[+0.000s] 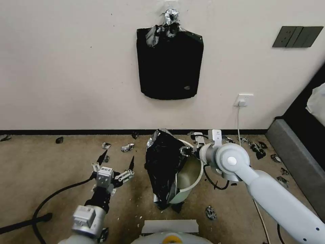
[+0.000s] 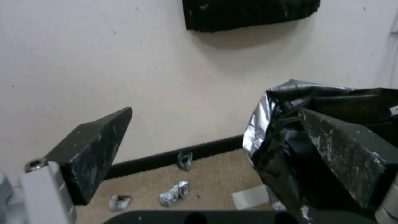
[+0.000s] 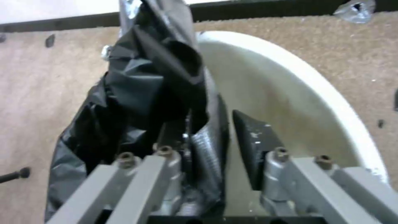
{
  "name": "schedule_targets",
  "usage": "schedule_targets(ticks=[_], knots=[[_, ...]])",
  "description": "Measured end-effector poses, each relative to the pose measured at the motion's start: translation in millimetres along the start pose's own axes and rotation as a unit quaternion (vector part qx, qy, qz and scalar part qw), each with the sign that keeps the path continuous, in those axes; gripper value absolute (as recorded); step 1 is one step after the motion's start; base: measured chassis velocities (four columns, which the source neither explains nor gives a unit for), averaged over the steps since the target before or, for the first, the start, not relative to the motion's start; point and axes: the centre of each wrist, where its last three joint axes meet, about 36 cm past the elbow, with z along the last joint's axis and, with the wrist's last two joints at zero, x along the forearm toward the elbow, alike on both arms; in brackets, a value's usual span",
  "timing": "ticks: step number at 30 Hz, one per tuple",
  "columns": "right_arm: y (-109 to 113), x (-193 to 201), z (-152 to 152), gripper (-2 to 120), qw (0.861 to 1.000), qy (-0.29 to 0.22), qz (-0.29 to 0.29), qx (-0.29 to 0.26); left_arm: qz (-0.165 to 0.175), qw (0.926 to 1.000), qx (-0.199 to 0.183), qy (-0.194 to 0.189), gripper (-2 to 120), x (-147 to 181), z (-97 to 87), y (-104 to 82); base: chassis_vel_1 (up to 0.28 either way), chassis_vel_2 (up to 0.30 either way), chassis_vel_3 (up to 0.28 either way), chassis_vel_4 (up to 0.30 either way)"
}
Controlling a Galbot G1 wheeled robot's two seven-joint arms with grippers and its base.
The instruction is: Place a trash bag onto the trash bin.
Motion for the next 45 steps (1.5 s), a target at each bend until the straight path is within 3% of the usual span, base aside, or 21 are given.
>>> schedule_targets(ticks=[2, 7, 13, 17, 20, 22, 23, 29, 31, 36, 42, 45], knots=[[0.6, 0.5, 1.4, 13, 1.000, -0.001, -0.003, 0.001, 0.010, 0.9996, 0.015, 0.023, 100, -5.0, -6.7, -2.2, 0.000, 0.000, 0.000, 0.000], [1.7, 3.8, 4.3, 0, 1.000, -0.011, -0.003, 0.014, 0.033, 0.9957, 0.059, 0.063, 100, -19.4, -15.9, -5.7, 0.000, 0.000, 0.000, 0.000], [5.9, 1.7, 9.4, 0, 1.000, -0.013, -0.007, 0.023, 0.065, 0.9891, 0.065, 0.115, 100, -44.5, -14.3, -1.0, 0.000, 0.000, 0.000, 0.000], [7.7, -2.8, 9.5, 0, 0.999, -0.010, -0.012, 0.032, 0.074, 0.9832, 0.067, 0.153, 100, -69.2, -24.7, -1.9, 0.000, 0.000, 0.000, 0.000], [8.1, -3.7, 10.4, 0, 0.999, -0.009, -0.012, 0.035, 0.082, 0.9792, 0.071, 0.171, 100, -91.9, -30.1, -7.3, 0.000, 0.000, 0.000, 0.000], [7.5, -5.0, 12.6, 0, 0.999, -0.007, -0.008, 0.039, 0.088, 0.9722, 0.071, 0.205, 100, -115.7, -31.8, -18.1, 0.000, 0.000, 0.000, 0.000], [7.5, -5.0, 12.6, 0, 0.999, -0.007, -0.008, 0.039, 0.088, 0.9722, 0.071, 0.205, 100, -115.7, -31.8, -18.1, 0.000, 0.000, 0.000, 0.000], [3.6, -5.0, 12.3, 0, 0.999, -0.007, -0.005, 0.042, 0.076, 0.9556, 0.067, 0.277, 100, -151.5, -36.9, -43.0, 0.000, 0.000, 0.000, 0.000], [2.7, -4.7, 11.9, 0, 0.999, -0.008, -0.004, 0.042, 0.075, 0.9543, 0.067, 0.281, 100, -154.6, -36.0, -45.9, 0.000, 0.000, 0.000, 0.000], [-1.3, -4.2, 11.0, 0, 0.999, -0.009, 0.001, 0.043, 0.057, 0.9427, 0.062, 0.323, 100, -175.7, -34.4, -68.2, 0.000, 0.000, 0.000, 0.000], [-1.3, -4.3, 11.7, 0, 0.999, -0.009, 0.002, 0.043, 0.036, 0.9372, 0.069, 0.340, 100, -185.7, -33.3, -74.1, 0.000, 0.000, 0.000, 0.000], [-1.6, -4.2, 11.9, 0, 0.999, -0.009, 0.003, 0.043, 0.032, 0.9326, 0.078, 0.351, 93, -190.2, -32.5, -74.6, 0.000, 0.000, 0.000, 0.000]])
